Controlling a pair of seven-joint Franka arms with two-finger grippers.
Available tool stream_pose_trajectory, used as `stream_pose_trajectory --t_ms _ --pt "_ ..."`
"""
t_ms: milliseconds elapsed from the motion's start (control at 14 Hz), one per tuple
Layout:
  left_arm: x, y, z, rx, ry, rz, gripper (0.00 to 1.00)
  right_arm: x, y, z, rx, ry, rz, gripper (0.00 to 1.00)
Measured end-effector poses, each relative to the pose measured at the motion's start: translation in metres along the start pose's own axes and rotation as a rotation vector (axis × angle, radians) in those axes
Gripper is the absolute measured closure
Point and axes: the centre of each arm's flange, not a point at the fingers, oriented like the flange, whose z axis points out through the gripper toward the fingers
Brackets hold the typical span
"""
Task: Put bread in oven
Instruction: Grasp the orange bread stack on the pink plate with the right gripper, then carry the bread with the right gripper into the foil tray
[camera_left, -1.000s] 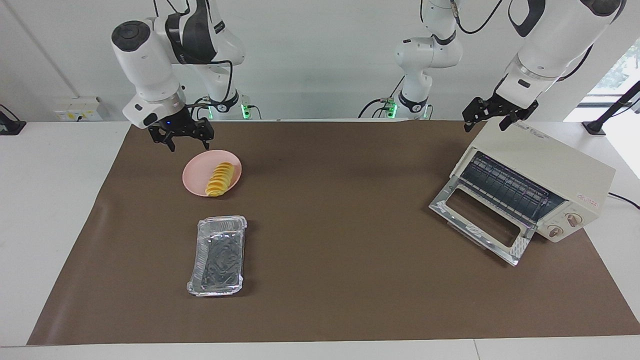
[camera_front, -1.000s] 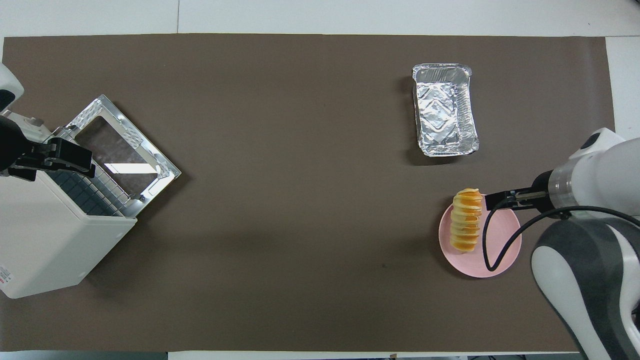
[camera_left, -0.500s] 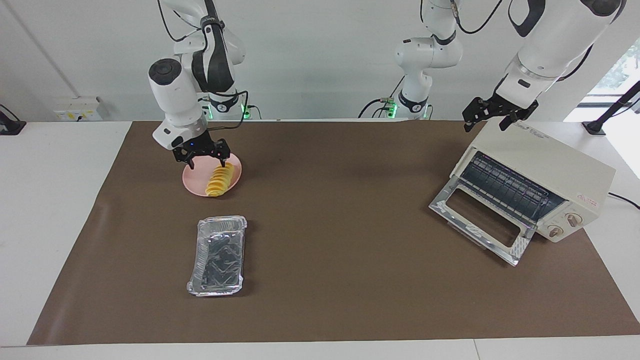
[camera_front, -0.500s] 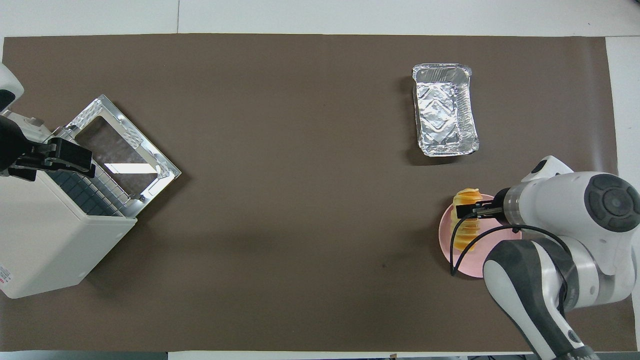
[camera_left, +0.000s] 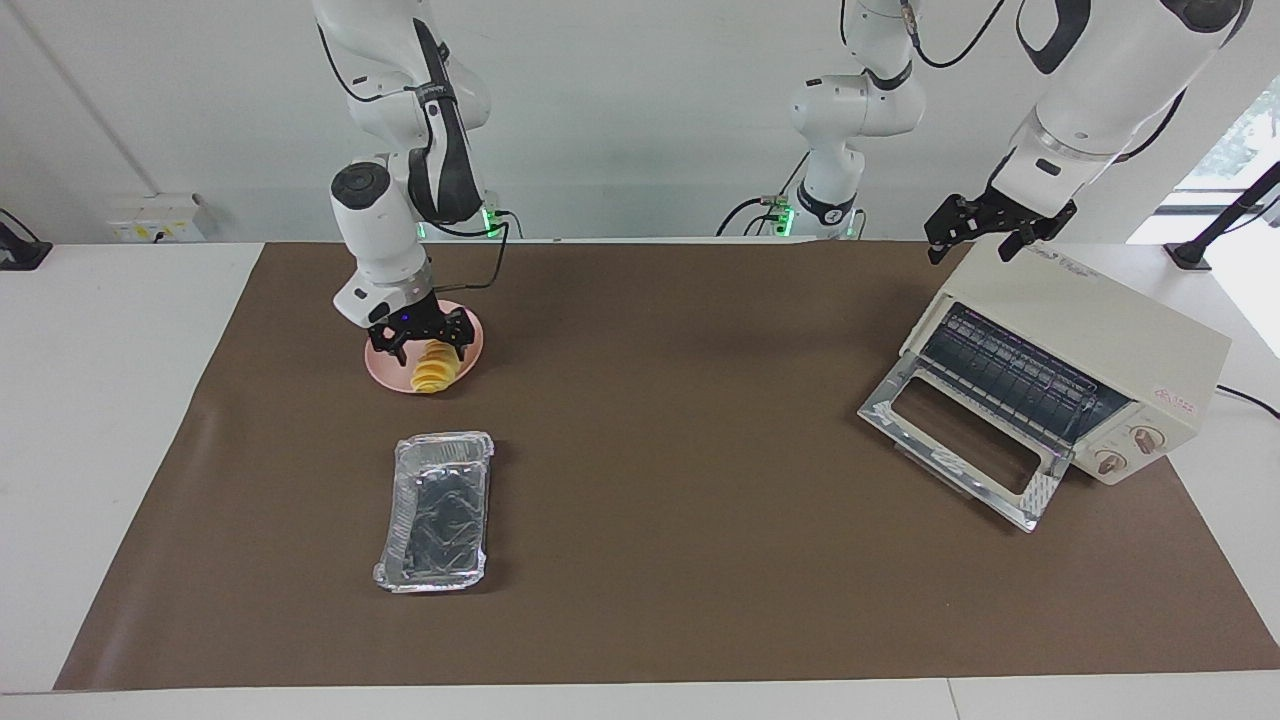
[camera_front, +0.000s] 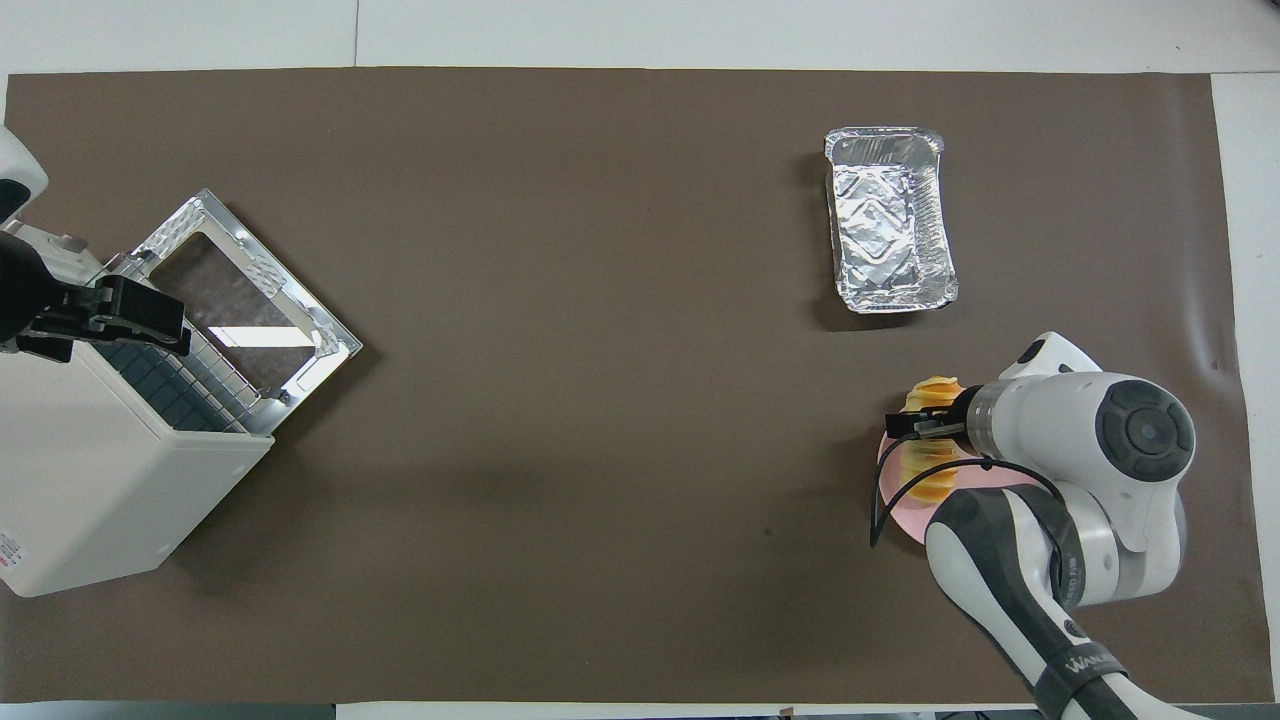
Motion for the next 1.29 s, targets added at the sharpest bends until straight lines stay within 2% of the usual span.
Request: stream_pose_trajectory --t_ms 214,286,429,500,714,1000,1286 --pt "0.000 0.000 0.000 0.000 0.000 0.000 0.00 0.001 0.000 0.002 0.000 0.001 0.000 0.04" --pt "0.000 0.000 0.000 0.000 0.000 0.000 0.00 0.001 0.000 0.002 0.000 0.002 0.000 0.09" --pt "0.000 0.000 0.000 0.000 0.000 0.000 0.00 0.001 0.000 0.001 0.000 0.003 0.001 0.29" --pt "0.000 0.000 0.000 0.000 0.000 0.000 0.00 0.001 0.000 0.001 0.000 0.004 0.001 0.44" --pt "0.000 0.000 0.000 0.000 0.000 0.000 0.00 0.003 0.000 -0.001 0.001 0.009 0.001 0.70" --pt "0.000 0.000 0.000 0.000 0.000 0.000 0.00 0.011 -0.001 -0.009 0.002 0.026 0.000 0.87" --pt "0.000 0.000 0.000 0.000 0.000 0.000 0.00 0.045 -0.003 -0.043 0.003 -0.001 -0.002 0.87"
